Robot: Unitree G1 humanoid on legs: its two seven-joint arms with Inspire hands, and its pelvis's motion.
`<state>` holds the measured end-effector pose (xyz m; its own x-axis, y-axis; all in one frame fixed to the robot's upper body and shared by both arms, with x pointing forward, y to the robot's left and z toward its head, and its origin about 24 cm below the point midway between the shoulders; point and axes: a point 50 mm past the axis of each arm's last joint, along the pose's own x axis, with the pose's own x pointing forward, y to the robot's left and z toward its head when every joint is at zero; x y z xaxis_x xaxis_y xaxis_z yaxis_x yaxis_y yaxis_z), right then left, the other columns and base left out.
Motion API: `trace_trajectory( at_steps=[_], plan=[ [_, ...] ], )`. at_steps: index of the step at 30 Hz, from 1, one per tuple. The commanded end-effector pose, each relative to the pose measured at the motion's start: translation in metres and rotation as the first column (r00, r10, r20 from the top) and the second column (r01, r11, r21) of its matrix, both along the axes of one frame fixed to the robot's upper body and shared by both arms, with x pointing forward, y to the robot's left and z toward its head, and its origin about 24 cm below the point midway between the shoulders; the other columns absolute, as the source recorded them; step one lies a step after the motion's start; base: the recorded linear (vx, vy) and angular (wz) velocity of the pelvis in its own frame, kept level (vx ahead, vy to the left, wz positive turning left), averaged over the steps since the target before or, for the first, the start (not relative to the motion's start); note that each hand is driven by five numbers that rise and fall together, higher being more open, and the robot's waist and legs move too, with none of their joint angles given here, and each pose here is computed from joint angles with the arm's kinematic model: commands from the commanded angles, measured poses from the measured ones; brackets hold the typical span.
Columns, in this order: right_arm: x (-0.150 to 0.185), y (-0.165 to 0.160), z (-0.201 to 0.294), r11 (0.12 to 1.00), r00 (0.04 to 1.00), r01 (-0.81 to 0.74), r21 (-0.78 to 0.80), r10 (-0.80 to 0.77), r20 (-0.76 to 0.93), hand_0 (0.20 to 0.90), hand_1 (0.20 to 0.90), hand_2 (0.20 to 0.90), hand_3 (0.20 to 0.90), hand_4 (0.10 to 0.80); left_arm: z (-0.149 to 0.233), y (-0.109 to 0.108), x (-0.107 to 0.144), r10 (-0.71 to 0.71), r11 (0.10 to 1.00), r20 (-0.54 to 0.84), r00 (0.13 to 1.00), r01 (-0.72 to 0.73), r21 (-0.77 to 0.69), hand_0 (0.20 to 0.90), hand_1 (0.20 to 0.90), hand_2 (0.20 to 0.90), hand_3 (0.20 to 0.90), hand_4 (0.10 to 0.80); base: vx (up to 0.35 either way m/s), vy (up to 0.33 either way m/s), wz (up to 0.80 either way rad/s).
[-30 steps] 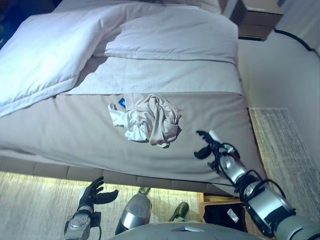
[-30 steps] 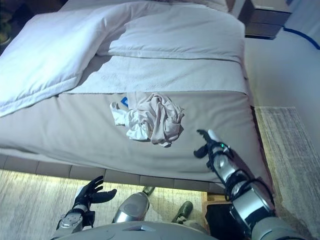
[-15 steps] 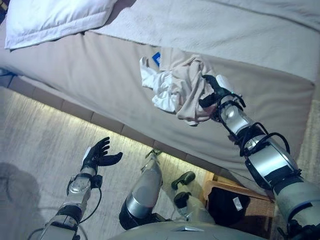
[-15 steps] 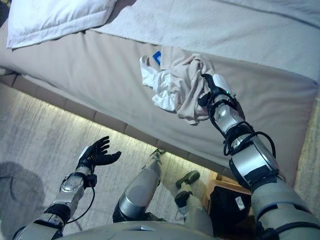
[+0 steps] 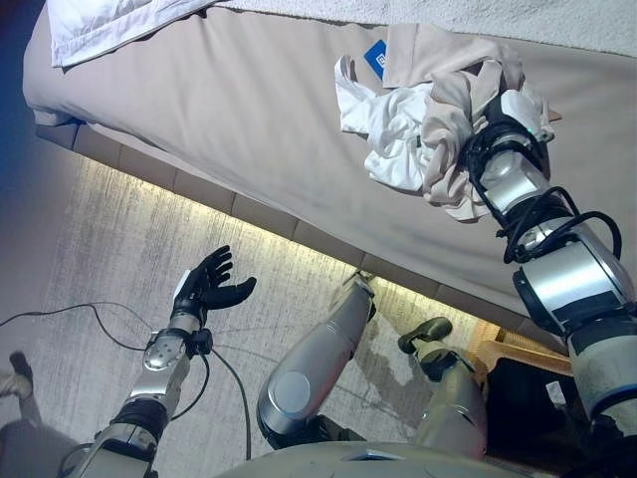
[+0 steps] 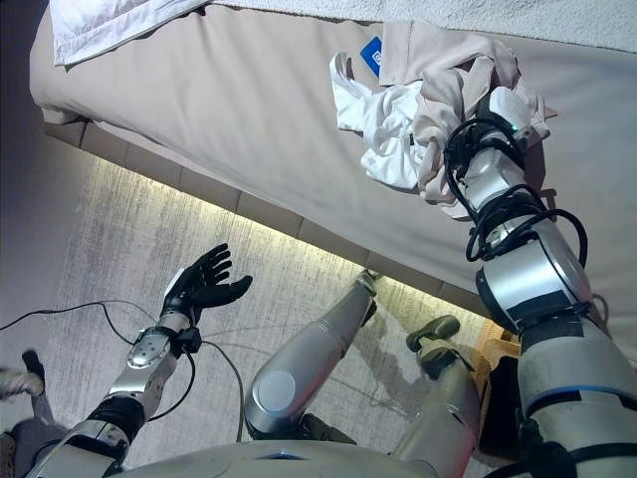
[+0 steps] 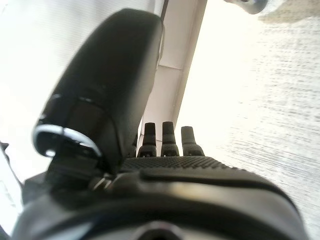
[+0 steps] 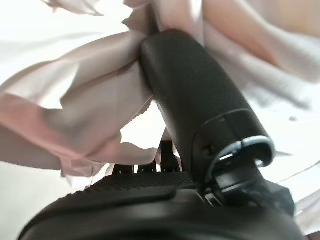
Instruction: Pick up the clothes from the bed and place them into the basket
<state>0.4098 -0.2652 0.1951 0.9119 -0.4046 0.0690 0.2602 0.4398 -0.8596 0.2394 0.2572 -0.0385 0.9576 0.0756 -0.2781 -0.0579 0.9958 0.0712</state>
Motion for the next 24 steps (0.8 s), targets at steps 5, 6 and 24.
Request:
trace_trajectory(
  at_steps=[5,6,24],
  plan=[
    [-0.014,-0.027,-0.023,0.993,0.999,0.018,0.115,-0.024,0.046,0.300,0.300,0.300,0.200,0.100,0.007,0.032,-0.019,0.046,0.998,-0.011,0.999,-0.046,0.042,0.900,0.900,0.900,0.900,0.800,0.032,-0.095,-0.13],
    [-0.016,-0.030,-0.023,0.990,0.998,0.024,0.136,-0.032,0.060,0.300,0.300,0.300,0.200,0.100,0.008,0.033,-0.019,0.044,0.998,-0.010,0.999,-0.043,0.045,0.900,0.900,0.900,0.900,0.800,0.041,-0.156,-0.05],
    [-0.069,-0.090,-0.052,0.787,0.877,-0.028,0.617,-0.277,0.393,0.300,0.300,0.300,0.200,0.100,-0.028,0.031,-0.056,0.081,0.985,-0.164,0.983,-0.054,0.162,0.900,0.900,0.900,0.900,0.800,0.005,-0.030,-0.10]
  ],
)
